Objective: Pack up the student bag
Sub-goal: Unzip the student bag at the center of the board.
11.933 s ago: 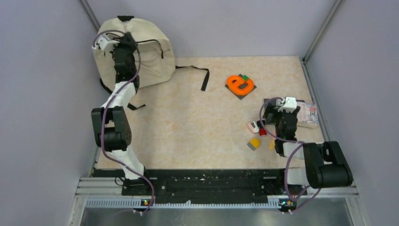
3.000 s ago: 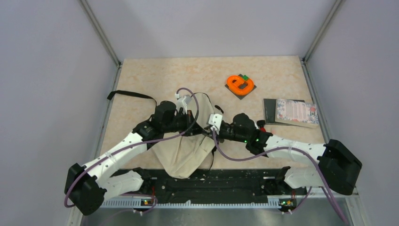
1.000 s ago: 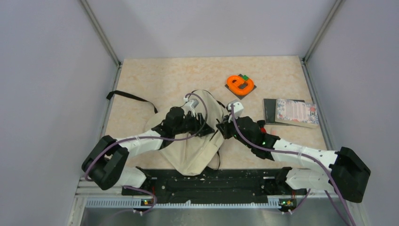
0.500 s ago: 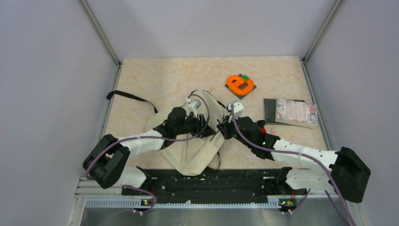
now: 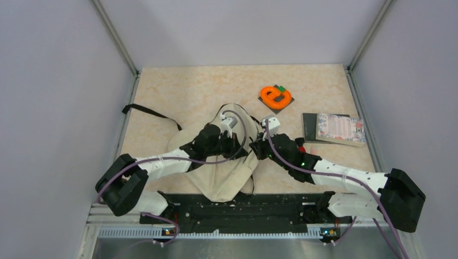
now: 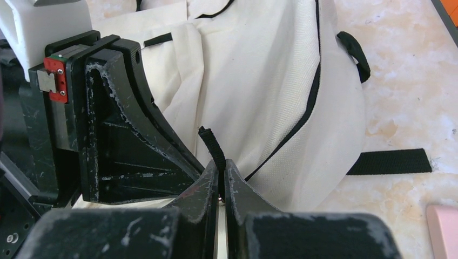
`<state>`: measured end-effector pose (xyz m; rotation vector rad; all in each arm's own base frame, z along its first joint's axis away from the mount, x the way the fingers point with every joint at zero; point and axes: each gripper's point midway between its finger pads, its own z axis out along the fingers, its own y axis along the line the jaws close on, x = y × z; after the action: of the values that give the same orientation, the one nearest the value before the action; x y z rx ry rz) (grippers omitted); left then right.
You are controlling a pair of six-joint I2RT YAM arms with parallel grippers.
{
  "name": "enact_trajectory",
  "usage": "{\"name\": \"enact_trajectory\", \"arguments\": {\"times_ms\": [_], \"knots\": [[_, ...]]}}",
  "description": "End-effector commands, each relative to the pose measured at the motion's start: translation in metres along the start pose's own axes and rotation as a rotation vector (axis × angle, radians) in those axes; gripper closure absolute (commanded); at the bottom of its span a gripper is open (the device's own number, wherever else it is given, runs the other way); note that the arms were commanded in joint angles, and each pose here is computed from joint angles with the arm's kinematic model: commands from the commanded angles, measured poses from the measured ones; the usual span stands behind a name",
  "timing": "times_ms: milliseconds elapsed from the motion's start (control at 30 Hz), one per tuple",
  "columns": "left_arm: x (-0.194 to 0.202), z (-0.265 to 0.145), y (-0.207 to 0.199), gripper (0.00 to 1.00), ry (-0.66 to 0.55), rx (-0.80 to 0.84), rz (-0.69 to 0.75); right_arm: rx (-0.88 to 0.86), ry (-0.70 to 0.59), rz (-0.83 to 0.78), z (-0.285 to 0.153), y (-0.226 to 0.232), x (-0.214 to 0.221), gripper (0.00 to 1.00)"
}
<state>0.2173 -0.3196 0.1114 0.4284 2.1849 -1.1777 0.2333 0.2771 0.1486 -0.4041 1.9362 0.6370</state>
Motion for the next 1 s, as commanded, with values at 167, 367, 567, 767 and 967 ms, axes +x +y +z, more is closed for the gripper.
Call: {"name": "enact_trajectory", "arguments": {"times_ms": [167, 367, 567, 767, 967], "knots": [[-0.020, -0.006, -0.008, 1.00, -0.065, -0.041, 0.078, 0.076, -0.089, 0.032, -0.002, -0.007, -0.028, 1.00], [-0.020, -0.015, -0.010, 1.00, -0.072, -0.039, 0.132, 0.163, -0.097, -0.012, -0.004, -0.022, -0.034, 1.00], [-0.010, -0.018, -0.006, 1.00, 0.001, -0.073, 0.188, 0.217, -0.078, -0.100, -0.006, -0.031, -0.043, 1.00], [-0.006, -0.024, -0.006, 1.00, 0.013, -0.082, 0.212, 0.213, -0.051, -0.115, -0.002, -0.039, -0.052, 1.00], [0.004, -0.027, -0.002, 1.00, 0.043, -0.094, 0.213, 0.187, -0.051, -0.090, 0.007, -0.046, -0.065, 1.00]]}}
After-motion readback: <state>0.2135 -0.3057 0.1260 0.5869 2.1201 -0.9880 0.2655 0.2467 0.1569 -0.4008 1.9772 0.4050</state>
